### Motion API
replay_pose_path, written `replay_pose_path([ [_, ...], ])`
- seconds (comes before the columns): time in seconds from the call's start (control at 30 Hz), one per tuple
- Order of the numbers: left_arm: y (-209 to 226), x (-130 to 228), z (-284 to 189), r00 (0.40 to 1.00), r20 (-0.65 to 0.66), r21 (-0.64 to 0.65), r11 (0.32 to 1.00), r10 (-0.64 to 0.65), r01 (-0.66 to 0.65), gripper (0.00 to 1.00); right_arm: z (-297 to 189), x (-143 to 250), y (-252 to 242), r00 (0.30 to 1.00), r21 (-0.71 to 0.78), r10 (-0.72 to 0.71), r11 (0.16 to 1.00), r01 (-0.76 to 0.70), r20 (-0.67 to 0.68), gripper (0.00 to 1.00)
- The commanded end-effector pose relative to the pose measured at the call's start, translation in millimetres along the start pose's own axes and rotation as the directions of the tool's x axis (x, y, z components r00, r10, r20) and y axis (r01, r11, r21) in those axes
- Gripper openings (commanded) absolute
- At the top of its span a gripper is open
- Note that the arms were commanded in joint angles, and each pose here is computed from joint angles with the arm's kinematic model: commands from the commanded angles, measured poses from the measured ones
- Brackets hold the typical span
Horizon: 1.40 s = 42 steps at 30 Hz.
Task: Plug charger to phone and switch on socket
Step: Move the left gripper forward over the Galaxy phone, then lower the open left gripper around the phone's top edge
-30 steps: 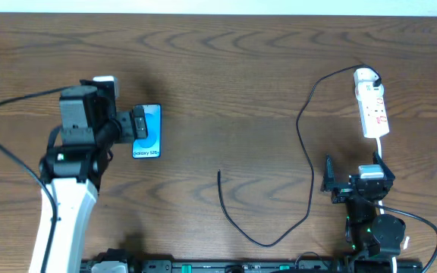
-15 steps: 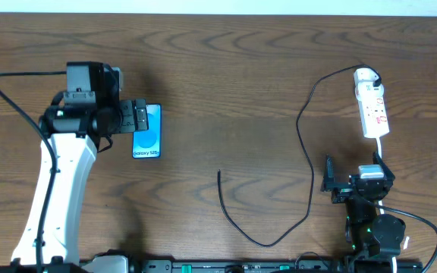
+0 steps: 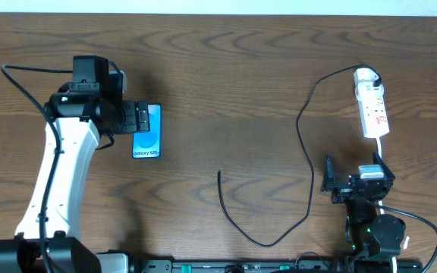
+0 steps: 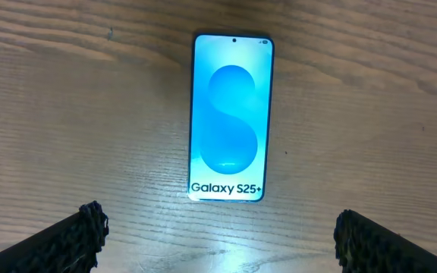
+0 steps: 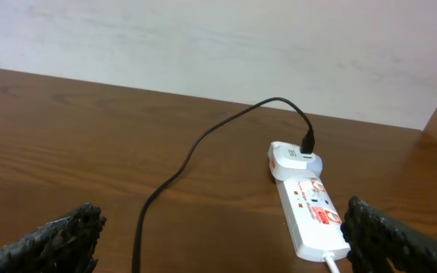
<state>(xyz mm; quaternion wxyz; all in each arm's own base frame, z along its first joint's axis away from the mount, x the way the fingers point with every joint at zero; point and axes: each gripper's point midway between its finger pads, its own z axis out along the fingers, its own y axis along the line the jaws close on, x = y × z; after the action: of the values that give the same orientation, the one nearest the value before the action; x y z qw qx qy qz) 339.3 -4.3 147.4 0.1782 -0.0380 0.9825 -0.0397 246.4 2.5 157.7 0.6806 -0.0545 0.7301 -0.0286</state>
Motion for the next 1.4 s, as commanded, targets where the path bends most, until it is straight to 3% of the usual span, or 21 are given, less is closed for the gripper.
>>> replay_pose_path([
  [0.0, -0.9, -6.9, -5.4, 1.000, 0.021, -0.006, 1.000, 0.016, -0.016, 0.98, -0.3, 0.4, -0.7, 1.000, 0.002, -0.014, 1.000, 0.014, 0.001, 0.99],
  [0.2, -0.8, -6.7, -5.4, 1.000, 0.019, -0.006, 1.000, 0.016, -0.015, 1.00, -0.3, 0.5, -0.7, 1.000, 0.002, -0.014, 1.000, 0.014, 0.000, 0.99],
  [0.23, -0.9, -6.8, -5.4, 1.000, 0.020, -0.006, 1.000, 0.016, -0.016, 0.80, -0.3, 0.4, -0.7, 1.000, 0.002, -0.014, 1.000, 0.014, 0.001, 0.99],
  [0.27, -0.9, -6.9, -5.4, 1.000, 0.021, -0.006, 1.000, 0.016, -0.016, 0.66, -0.3, 0.4, -0.7, 1.000, 0.002, -0.014, 1.000, 0.014, 0.001, 0.99],
  [0.3, -0.9, -7.2, -5.4, 1.000, 0.022, -0.006, 1.000, 0.015, -0.015, 0.56, -0.3, 0.5, -0.7, 1.000, 0.002, -0.014, 1.000, 0.014, 0.000, 0.99],
  [0.33, -0.9, -8.0, -5.4, 1.000, 0.025, -0.006, 1.000, 0.015, -0.015, 0.53, -0.3, 0.5, -0.7, 1.000, 0.002, -0.014, 1.000, 0.014, 0.000, 0.99],
  [0.37, -1.0, -8.7, -5.4, 0.999, 0.028, -0.005, 1.000, 0.016, -0.016, 0.54, -0.3, 0.4, -0.7, 1.000, 0.002, -0.014, 1.000, 0.014, 0.001, 0.99],
  [0.43, -1.1, -9.4, -5.4, 0.999, 0.030, -0.005, 1.000, 0.016, -0.016, 0.85, -0.3, 0.4, -0.7, 1.000, 0.002, -0.014, 1.000, 0.014, 0.001, 0.99],
  [0.47, -1.1, -9.5, -5.5, 0.999, 0.031, -0.005, 1.000, 0.016, -0.016, 0.93, -0.3, 0.4, -0.7, 1.000, 0.002, -0.014, 1.000, 0.014, 0.001, 0.99],
  [0.53, -1.2, -9.5, -5.5, 0.999, 0.031, -0.004, 1.000, 0.016, -0.016, 0.98, -0.3, 0.4, -0.7, 1.000, 0.002, -0.014, 1.000, 0.014, 0.001, 0.99],
  [0.87, -0.6, -8.4, 1.1, 1.000, 0.002, -0.006, 1.000, 0.007, -0.007, 0.98, -0.3, 0.4, -0.7, 1.000, 0.002, -0.014, 1.000, 0.014, 0.001, 0.99],
  [1.37, 0.9, -8.4, 41.4, 0.979, -0.204, -0.020, 1.000, -0.005, 0.001, 0.98, -0.3, 0.4, -0.7, 1.000, 0.002, -0.014, 1.000, 0.014, 0.001, 0.99],
])
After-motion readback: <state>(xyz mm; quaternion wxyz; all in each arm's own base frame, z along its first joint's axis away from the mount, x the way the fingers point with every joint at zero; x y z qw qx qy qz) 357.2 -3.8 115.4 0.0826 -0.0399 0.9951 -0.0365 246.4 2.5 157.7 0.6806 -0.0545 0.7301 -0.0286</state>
